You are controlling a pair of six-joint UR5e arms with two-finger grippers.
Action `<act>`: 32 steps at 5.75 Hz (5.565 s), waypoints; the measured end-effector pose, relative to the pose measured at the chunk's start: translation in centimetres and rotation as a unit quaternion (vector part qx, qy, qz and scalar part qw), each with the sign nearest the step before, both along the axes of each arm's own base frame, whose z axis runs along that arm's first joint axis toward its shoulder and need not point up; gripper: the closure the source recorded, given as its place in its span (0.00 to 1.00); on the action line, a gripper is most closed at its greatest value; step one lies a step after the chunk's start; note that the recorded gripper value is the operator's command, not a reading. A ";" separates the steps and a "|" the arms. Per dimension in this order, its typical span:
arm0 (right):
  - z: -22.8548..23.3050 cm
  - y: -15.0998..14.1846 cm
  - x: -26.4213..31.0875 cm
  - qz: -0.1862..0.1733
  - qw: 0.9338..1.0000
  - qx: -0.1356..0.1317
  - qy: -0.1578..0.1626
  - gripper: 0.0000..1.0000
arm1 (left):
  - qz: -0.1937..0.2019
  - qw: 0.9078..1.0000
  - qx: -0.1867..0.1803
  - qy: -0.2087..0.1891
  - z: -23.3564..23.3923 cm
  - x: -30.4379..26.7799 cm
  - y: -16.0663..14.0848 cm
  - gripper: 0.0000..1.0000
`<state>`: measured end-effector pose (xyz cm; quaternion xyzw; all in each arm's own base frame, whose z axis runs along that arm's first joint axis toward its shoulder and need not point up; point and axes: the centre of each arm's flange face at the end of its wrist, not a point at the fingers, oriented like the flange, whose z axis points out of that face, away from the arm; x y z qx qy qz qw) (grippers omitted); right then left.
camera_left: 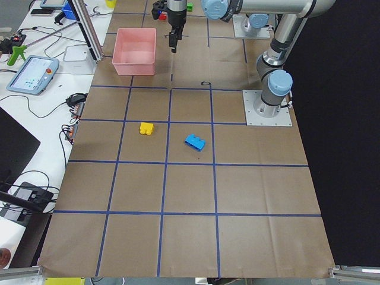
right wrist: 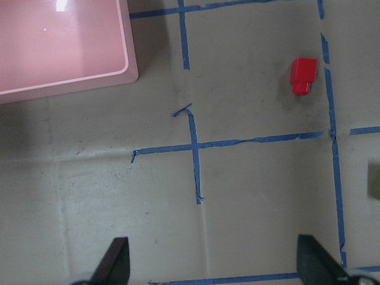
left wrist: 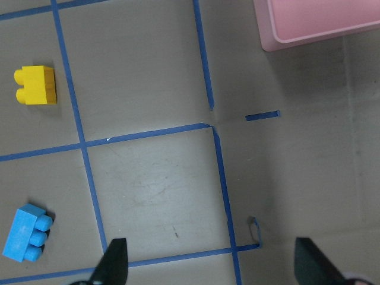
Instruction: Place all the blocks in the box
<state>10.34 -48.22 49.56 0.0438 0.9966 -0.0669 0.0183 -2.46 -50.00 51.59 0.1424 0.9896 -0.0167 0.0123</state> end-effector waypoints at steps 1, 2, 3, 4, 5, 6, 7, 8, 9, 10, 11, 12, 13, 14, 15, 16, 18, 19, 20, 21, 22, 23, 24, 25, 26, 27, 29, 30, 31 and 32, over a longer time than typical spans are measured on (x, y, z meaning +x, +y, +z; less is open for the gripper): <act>-1.1 -0.1 -0.1 -0.001 1.000 0.009 -0.001 0.00 | -0.025 1.000 0.005 -0.001 -0.3 5.9 0.4 0.00; -1.6 -0.5 -0.6 -0.006 1.000 0.008 -0.001 0.00 | -0.057 0.998 0.014 0.001 -0.9 12.9 1.4 0.00; -2.2 -1.5 -2.4 -0.004 1.000 0.001 0.002 0.01 | -0.097 0.995 0.023 0.008 -1.7 19.2 3.1 0.00; -3.2 -3.0 -6.3 0.017 1.000 -0.009 0.011 0.00 | -0.126 0.991 0.030 0.019 -3.4 23.9 5.0 0.00; -5.1 -4.2 -11.6 0.035 0.999 -0.012 0.022 0.00 | -0.134 0.990 0.033 0.026 -5.9 26.3 6.2 0.00; -7.8 -4.8 -16.7 0.025 0.999 -0.003 0.026 0.00 | -0.133 0.990 0.028 0.032 -8.7 27.1 6.2 0.00; -10.6 -5.4 -20.2 0.006 1.000 0.012 0.022 0.00 | -0.129 0.991 0.017 0.042 -11.6 27.5 5.6 0.00; -13.3 -6.4 -22.3 -0.004 1.000 0.017 0.019 0.00 | -0.129 0.991 0.005 0.047 -14.4 27.4 4.9 0.00; -15.9 -7.1 -23.9 -0.013 1.000 0.023 0.016 0.02 | -0.131 0.991 -0.004 0.042 -17.0 26.7 4.6 0.00; -18.6 -6.8 -25.6 -0.025 0.999 0.036 0.011 0.08 | -0.127 0.991 -0.008 0.038 -19.6 25.7 4.7 0.01; -21.0 -5.7 -27.6 -0.025 0.999 0.045 0.006 0.07 | -0.123 0.992 -0.006 0.042 -21.8 25.0 5.3 0.01; -22.8 -4.1 -29.7 -0.016 0.998 0.053 -0.001 0.07 | -0.123 0.991 -0.004 0.044 -23.9 24.5 5.8 0.01; -24.2 -2.8 -30.6 -0.008 0.998 0.064 -0.006 0.07 | -0.129 0.991 -0.003 0.045 -26.5 24.6 5.8 0.01; -25.5 -1.8 -30.6 -0.006 0.998 0.069 -0.006 0.07 | -0.140 0.989 0.002 0.049 -28.8 24.9 5.8 0.01; -26.5 -1.0 -30.7 -0.007 0.998 0.068 0.001 0.07 | -0.148 0.988 0.004 0.052 -30.5 25.1 6.1 0.01; -27.1 -0.5 -31.0 -0.011 0.997 0.073 0.009 0.07 | -0.152 0.987 0.001 0.047 -31.7 25.3 6.7 0.01; -28.1 -0.1 -31.6 -0.014 0.996 0.087 0.020 0.07 | -0.157 0.987 -0.001 0.043 -33.2 25.5 7.8 0.01; -28.9 -0.1 -32.0 -0.017 0.995 0.093 0.019 0.07 | -0.156 0.987 0.002 0.048 -34.0 25.7 8.4 0.01; -29.8 0.0 -32.4 -0.019 0.995 0.098 0.016 0.07 | -0.154 0.987 0.003 0.049 -34.3 25.9 8.7 0.08; -30.5 -0.1 -32.6 -0.020 0.995 0.101 0.013 0.07 | -0.152 0.987 0.001 0.047 -34.3 26.0 8.7 0.20; -31.0 -0.1 -32.7 -0.020 0.994 0.103 0.012 0.10 | -0.151 0.988 0.000 0.046 -34.3 26.0 8.7 0.30; -31.2 -0.1 -32.7 -0.021 0.994 0.105 0.011 0.23 | -0.149 0.988 -0.001 0.045 -34.2 26.1 8.6 0.42; -31.3 0.0 -32.7 -0.021 0.994 0.106 0.011 0.36 | -0.148 0.988 -0.001 0.043 -34.2 26.2 8.6 0.59; -31.4 0.1 -32.6 -0.020 0.994 0.108 0.010 0.52 | -0.148 0.988 -0.002 0.042 -34.1 26.3 8.5 0.75; -31.3 0.2 -32.5 -0.020 0.994 0.109 0.010 0.65 | -0.148 0.988 -0.003 0.039 -33.9 26.5 8.3 0.82; -31.1 0.2 -32.5 -0.020 0.994 0.109 0.010 0.69 | -0.146 0.989 -0.007 0.031 -33.3 26.7 8.1 0.85; -30.0 0.1 -32.6 -0.021 0.993 0.112 0.006 0.69 | -0.138 0.990 -0.030 -0.002 -27.9 28.7 5.1 0.89; -28.2 -0.5 -32.8 -0.020 0.993 0.112 0.005 0.84 | -0.137 0.990 -0.032 -0.001 -23.5 29.6 2.4 0.89; -24.6 -2.1 -33.3 -0.019 0.995 0.098 0.011 0.91 | -0.125 0.992 -0.027 0.010 -18.5 29.0 -1.0 0.90; -20.1 -4.8 -33.0 -0.008 0.997 0.070 0.019 0.91 | -0.096 0.995 -0.018 0.023 -13.8 26.6 -4.2 0.90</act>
